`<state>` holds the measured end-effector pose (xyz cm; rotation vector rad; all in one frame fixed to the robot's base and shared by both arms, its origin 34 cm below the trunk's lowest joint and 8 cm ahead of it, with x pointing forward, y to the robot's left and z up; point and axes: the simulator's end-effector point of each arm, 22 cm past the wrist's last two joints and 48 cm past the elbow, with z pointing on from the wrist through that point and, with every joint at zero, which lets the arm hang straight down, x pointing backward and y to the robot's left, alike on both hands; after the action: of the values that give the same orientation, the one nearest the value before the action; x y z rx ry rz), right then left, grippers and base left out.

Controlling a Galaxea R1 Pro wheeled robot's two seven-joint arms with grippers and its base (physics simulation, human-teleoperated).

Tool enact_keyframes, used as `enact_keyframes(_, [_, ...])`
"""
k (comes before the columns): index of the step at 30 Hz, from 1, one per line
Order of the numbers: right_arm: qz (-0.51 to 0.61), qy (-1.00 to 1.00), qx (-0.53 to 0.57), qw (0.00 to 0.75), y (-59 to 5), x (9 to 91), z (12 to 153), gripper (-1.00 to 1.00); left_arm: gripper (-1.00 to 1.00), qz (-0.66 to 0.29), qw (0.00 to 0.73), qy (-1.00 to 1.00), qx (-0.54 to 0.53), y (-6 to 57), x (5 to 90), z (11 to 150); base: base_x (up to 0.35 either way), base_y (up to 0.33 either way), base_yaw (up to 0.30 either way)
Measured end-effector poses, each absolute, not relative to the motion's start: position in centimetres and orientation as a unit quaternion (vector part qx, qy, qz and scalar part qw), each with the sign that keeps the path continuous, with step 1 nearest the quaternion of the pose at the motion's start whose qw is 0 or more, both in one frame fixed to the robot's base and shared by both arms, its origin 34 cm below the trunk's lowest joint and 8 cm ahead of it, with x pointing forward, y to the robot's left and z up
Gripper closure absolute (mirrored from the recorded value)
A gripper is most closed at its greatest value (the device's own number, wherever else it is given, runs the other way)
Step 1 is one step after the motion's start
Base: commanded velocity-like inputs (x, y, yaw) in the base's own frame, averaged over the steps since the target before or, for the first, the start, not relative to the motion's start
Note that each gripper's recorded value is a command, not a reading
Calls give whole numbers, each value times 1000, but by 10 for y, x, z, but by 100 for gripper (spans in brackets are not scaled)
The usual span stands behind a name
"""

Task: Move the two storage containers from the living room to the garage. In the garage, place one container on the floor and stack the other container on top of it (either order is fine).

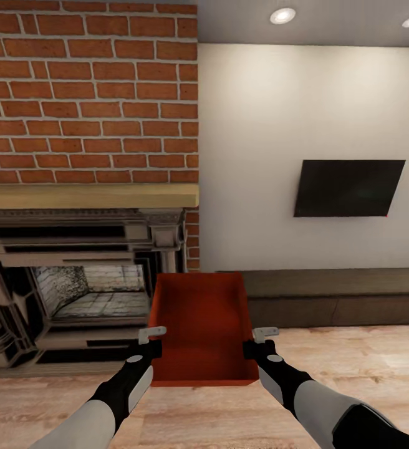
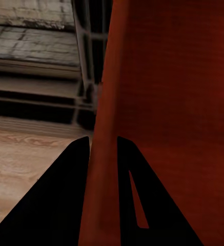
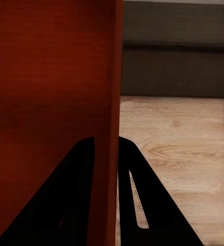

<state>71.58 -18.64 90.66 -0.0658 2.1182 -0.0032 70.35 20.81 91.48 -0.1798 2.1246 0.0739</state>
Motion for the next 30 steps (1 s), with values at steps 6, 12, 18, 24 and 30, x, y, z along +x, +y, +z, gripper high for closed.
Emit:
enact_keyframes(6, [-1, 872, -27, 489, -186, 716, 907, 100, 100, 30, 483, 872, -74, 208, 704, 915, 0, 0, -290])
enact_keyframes(12, [-1, 872, -27, 489, -186, 716, 907, 100, 100, 30, 483, 872, -74, 208, 704, 915, 0, 0, -291])
enact_keyframes(18, [-1, 872, -27, 489, -186, 716, 907, 100, 100, 30, 483, 872, -74, 208, 704, 915, 0, 0, -290])
enact_keyframes(24, [-1, 872, -27, 489, -186, 716, 907, 100, 100, 30, 483, 872, -74, 208, 704, 915, 0, 0, -290])
enact_keyframes(30, [-1, 872, -27, 489, -186, 716, 907, 100, 100, 30, 483, 872, -74, 208, 704, 915, 0, 0, -290])
